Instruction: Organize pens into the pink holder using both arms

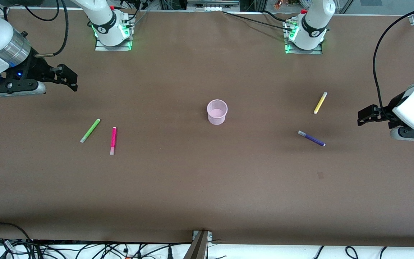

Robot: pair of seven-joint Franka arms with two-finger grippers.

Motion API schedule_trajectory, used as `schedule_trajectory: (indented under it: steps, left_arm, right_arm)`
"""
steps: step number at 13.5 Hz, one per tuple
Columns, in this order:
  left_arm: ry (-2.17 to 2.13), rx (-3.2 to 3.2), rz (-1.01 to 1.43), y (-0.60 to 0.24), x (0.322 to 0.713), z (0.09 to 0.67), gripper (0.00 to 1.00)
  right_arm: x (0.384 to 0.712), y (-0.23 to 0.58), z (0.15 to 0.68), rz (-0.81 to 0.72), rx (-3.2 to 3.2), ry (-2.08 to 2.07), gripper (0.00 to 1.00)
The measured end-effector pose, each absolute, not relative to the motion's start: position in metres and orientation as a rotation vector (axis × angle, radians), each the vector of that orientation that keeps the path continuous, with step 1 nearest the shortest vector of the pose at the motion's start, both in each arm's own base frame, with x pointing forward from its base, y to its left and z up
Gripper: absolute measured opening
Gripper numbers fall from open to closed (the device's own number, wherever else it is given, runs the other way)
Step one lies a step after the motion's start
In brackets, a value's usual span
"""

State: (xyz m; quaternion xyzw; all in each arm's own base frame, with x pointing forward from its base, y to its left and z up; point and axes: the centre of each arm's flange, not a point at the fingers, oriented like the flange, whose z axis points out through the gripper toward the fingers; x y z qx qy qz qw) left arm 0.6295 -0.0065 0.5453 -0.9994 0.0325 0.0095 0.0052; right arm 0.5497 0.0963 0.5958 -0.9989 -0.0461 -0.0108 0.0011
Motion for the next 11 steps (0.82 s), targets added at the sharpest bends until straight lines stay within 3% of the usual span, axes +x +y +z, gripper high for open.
schedule_trajectory:
  steps: [11]
  left_arm:
    - [0.094,-3.133,0.029,-0.0064,0.6295,0.5461,1.00]
  right_arm:
    - [0.5502,0.0944,0.5960,-0.036,-3.136,-0.139,1.00]
